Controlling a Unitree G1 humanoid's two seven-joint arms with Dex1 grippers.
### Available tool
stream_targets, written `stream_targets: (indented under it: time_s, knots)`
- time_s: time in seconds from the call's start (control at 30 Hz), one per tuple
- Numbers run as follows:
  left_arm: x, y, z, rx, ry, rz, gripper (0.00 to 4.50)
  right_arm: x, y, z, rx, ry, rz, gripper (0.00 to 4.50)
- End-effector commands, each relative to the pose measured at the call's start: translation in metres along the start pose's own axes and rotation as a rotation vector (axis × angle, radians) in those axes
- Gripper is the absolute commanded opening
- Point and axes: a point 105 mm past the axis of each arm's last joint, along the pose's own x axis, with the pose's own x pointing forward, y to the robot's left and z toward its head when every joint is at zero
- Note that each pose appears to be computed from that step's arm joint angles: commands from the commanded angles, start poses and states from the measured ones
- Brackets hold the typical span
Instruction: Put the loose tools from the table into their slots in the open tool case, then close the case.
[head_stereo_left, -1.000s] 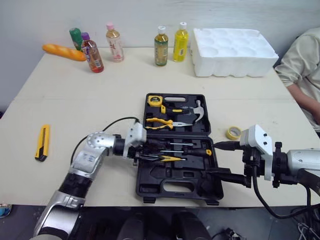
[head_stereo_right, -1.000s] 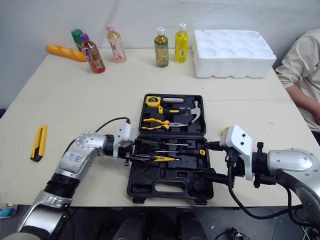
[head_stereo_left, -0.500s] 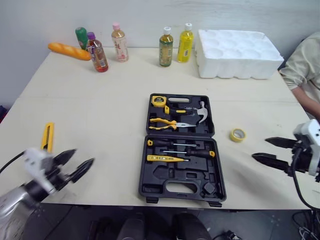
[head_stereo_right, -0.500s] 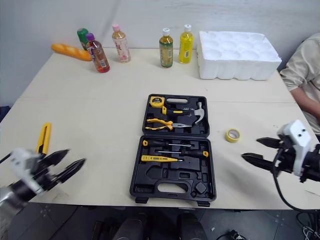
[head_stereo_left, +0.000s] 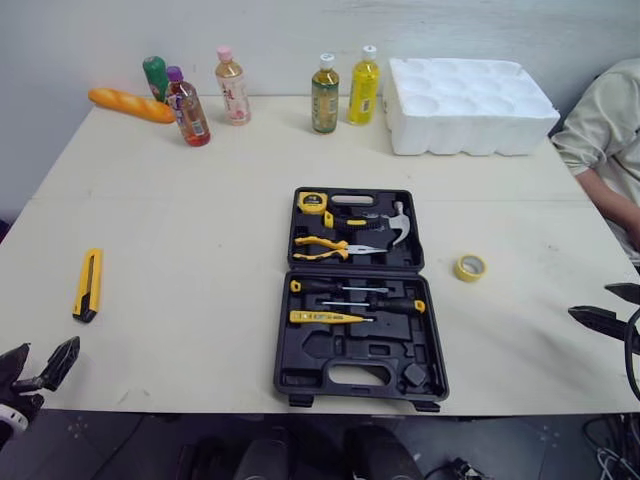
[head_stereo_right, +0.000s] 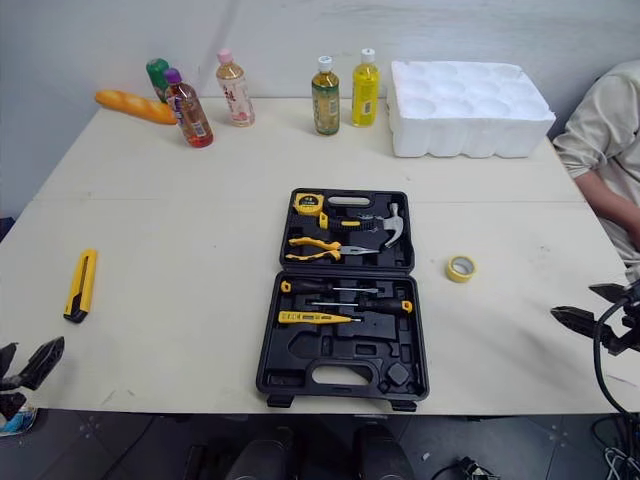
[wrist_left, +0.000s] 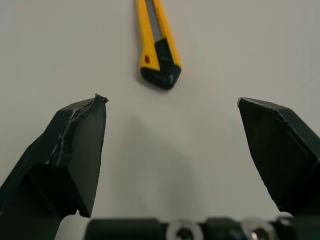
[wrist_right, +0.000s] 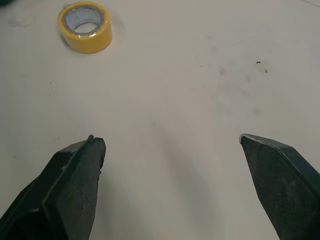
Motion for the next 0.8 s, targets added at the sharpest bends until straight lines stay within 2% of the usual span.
stream_targets:
  time_s: [0.03,0.1,0.23,0.33,0.4,0.43,0.53,0.63,0.8]
  knots:
    - [0.008,-0.007,0.003,0.039,-0.005,0.033,4.42,-0.001,0.002,0.015,-0.041,-0.054,0.002,4.50]
    - [0.014,-0.010,0.009,0.043,-0.020,0.054,4.42,0.002,0.009,0.022,-0.063,-0.068,0.028,4.50]
    - [0.022,0.002,0.030,0.076,-0.034,0.167,4.42,0.015,0.038,0.052,-0.136,-0.151,0.119,4.50]
    - [0.027,0.007,0.040,0.026,-0.034,0.199,4.42,0.027,0.078,0.076,-0.188,-0.218,0.251,4.50]
    - [0.030,0.011,0.039,0.017,-0.003,0.226,4.42,0.032,0.104,0.089,-0.224,-0.244,0.340,4.50]
    - [0.035,0.010,0.038,0.008,0.030,0.222,4.42,0.035,0.129,0.107,-0.253,-0.293,0.439,4.50]
    - [0.049,0.008,0.036,-0.010,0.127,0.218,4.42,0.034,0.179,0.138,-0.339,-0.367,0.647,4.50]
    - [0.060,0.005,0.034,0.024,0.179,0.190,4.42,0.037,0.207,0.159,-0.384,-0.428,0.761,4.50]
    - [0.071,0.008,0.028,0.029,0.232,0.181,4.42,0.040,0.247,0.171,-0.445,-0.480,0.922,4.50]
